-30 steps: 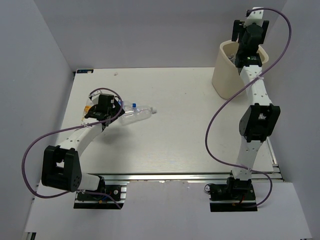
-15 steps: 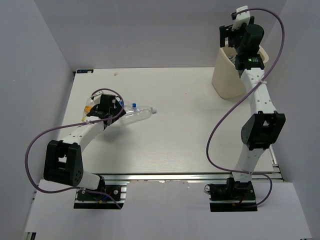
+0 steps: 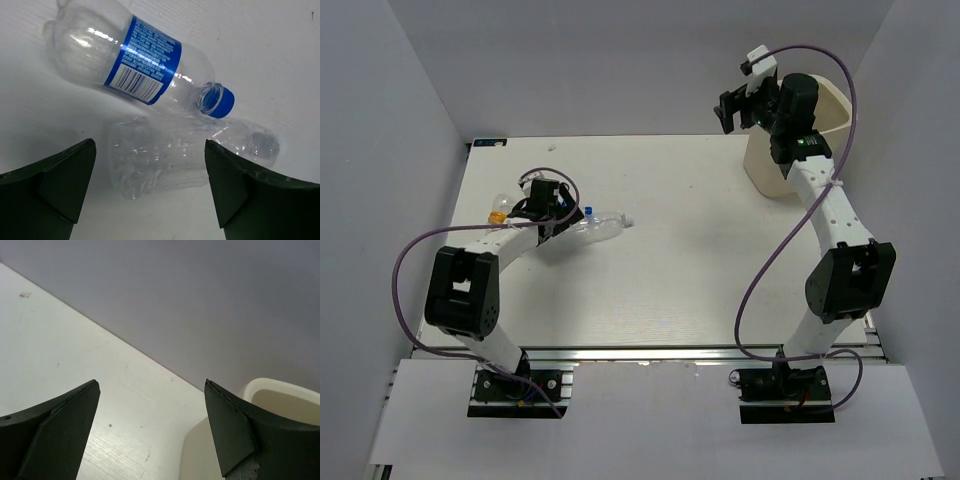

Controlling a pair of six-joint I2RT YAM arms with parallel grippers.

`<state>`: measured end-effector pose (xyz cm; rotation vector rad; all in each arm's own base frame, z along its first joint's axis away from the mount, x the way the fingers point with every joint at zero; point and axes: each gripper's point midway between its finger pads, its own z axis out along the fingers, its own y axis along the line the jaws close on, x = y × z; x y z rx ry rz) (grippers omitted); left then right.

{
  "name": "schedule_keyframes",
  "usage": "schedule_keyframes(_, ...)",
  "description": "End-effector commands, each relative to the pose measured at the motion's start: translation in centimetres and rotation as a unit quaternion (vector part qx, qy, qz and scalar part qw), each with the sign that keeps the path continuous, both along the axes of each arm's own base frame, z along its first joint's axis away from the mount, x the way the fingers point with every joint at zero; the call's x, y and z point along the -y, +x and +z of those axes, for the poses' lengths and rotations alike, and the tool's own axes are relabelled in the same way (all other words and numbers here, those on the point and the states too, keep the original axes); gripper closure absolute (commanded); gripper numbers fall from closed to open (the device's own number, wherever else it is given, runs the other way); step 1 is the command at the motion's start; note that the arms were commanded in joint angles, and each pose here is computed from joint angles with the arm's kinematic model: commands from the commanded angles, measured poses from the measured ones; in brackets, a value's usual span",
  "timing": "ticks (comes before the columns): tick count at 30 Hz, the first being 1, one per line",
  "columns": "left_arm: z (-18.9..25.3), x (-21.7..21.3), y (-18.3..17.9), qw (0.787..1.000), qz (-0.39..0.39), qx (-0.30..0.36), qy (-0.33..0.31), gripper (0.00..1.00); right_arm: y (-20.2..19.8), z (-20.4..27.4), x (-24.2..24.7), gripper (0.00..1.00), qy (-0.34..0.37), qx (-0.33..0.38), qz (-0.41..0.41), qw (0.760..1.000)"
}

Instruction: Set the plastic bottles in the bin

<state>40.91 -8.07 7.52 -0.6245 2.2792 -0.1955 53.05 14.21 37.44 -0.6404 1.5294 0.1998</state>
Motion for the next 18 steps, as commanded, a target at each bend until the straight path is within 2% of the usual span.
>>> schedule_keyframes(1,1.5,1.5,2.1,0.999,-0.036,0.031,-0.023,0.02,-1.7,0.6,-1.2,0.11,0.011,0.005,0.031,0.999)
schedule_keyframes(6,1.0,3.5,2.2,0.995,-0.081,0.034,-0.055,0.02,-2.5,-2.1,-2.3,0.11,0.005,-0.025,0.064,0.998)
schedule_keyframes(11,0.1,5.1,1.8,0.99,-0.123,0.026,-0.069,0.03,-3.8,-4.6,-4.4,0.11,-0.015,-0.049,0.13,0.99)
schedule_keyframes(14,-0.1,6.6,1.4,0.985,-0.155,0.025,-0.074,0.03,-5.9,-6.8,-6.8,0.11,-0.045,-0.067,0.21,0.974)
schedule_keyframes(18,-0.2,8.4,1.2,0.98,-0.184,0.025,-0.067,0.03,-8.5,-10.0,-9.8,0.11,-0.047,-0.126,0.269,0.954)
